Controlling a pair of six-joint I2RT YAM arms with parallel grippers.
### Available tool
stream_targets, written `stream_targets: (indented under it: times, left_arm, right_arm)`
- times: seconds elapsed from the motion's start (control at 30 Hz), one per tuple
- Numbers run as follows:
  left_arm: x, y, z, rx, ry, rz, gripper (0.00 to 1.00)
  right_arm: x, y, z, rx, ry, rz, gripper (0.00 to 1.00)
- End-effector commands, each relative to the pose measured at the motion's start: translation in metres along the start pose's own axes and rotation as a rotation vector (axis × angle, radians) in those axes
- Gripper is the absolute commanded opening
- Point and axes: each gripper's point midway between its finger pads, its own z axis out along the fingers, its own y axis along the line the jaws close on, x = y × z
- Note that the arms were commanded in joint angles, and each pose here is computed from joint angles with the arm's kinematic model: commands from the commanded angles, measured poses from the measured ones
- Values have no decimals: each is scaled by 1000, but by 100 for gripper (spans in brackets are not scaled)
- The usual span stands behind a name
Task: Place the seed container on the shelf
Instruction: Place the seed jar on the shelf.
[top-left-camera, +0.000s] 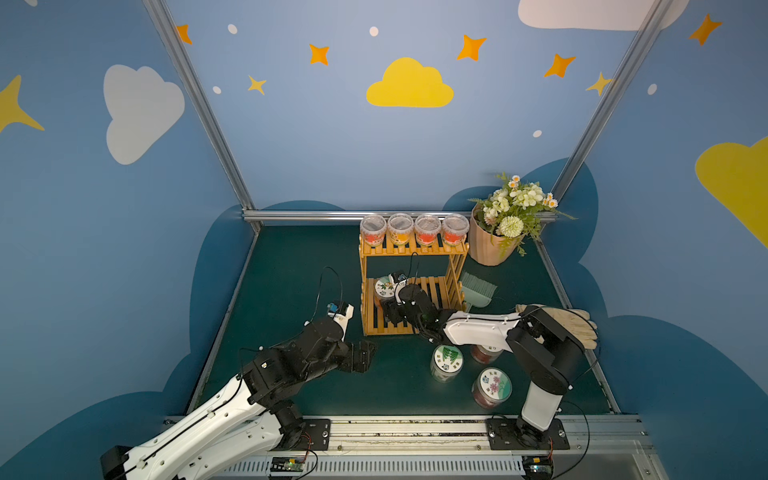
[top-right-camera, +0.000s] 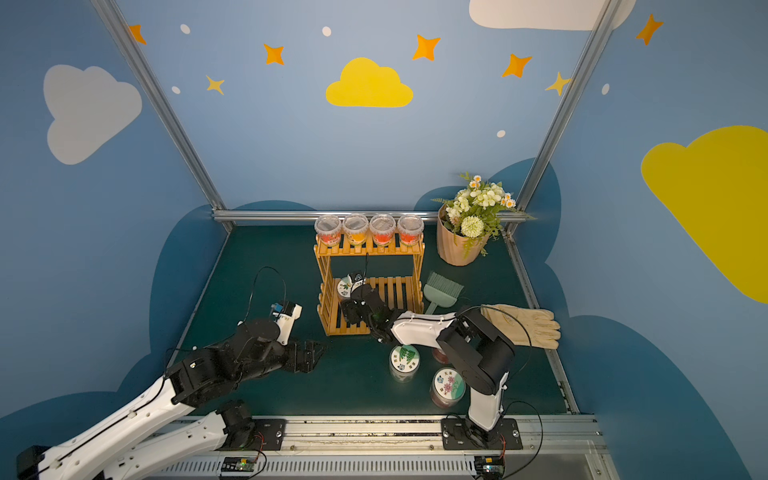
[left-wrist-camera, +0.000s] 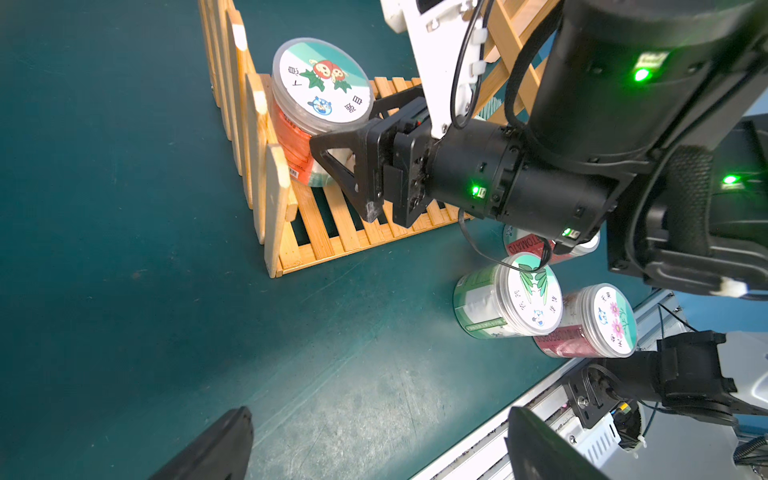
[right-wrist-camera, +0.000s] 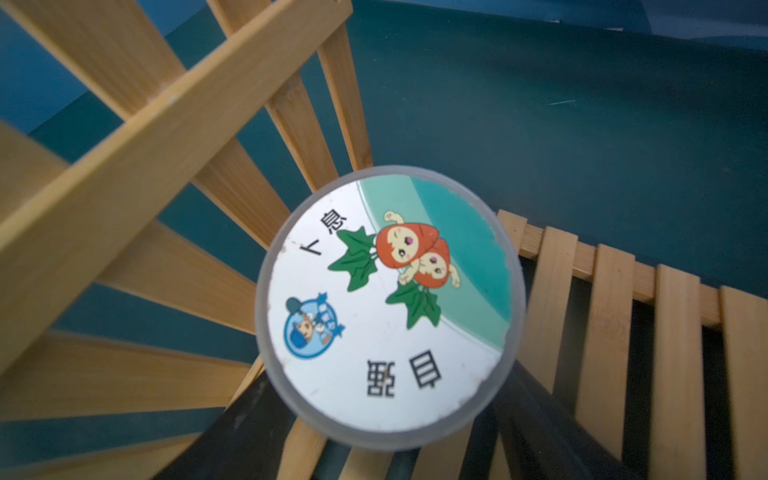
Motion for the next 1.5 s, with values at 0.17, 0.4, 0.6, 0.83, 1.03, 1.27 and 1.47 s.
stream_targets:
  times: [0.17, 0.4, 0.6, 0.83, 1.03, 1.27, 1.47]
  left_arm:
    - [-14, -3, -10, -1, -40, 10, 100]
    - [-14, -1, -10, -7, -45, 2, 100]
    - [-14, -1, -10, -8, -46, 1, 100]
    - [-15, -1, -10, -9, -45, 2, 100]
    - [-15, -1, -10, -11, -44, -1, 100]
    - [-14, 0, -11, -13, -44, 0, 100]
    - [-14, 1, -12, -13, -44, -2, 100]
  right_arm:
    - [-18, 1, 11, -16, -87, 44, 77]
    - [-17, 5, 18, -42, -75, 52, 77]
    - [-14, 6, 24, -53, -68, 50, 77]
    - [-14, 3, 29, -65, -61, 64, 75]
    - [-13, 5, 34, -88, -52, 63, 75]
    - [-11, 2, 37, -63, -41, 56, 75]
    - [-12, 0, 35, -51, -37, 52, 76]
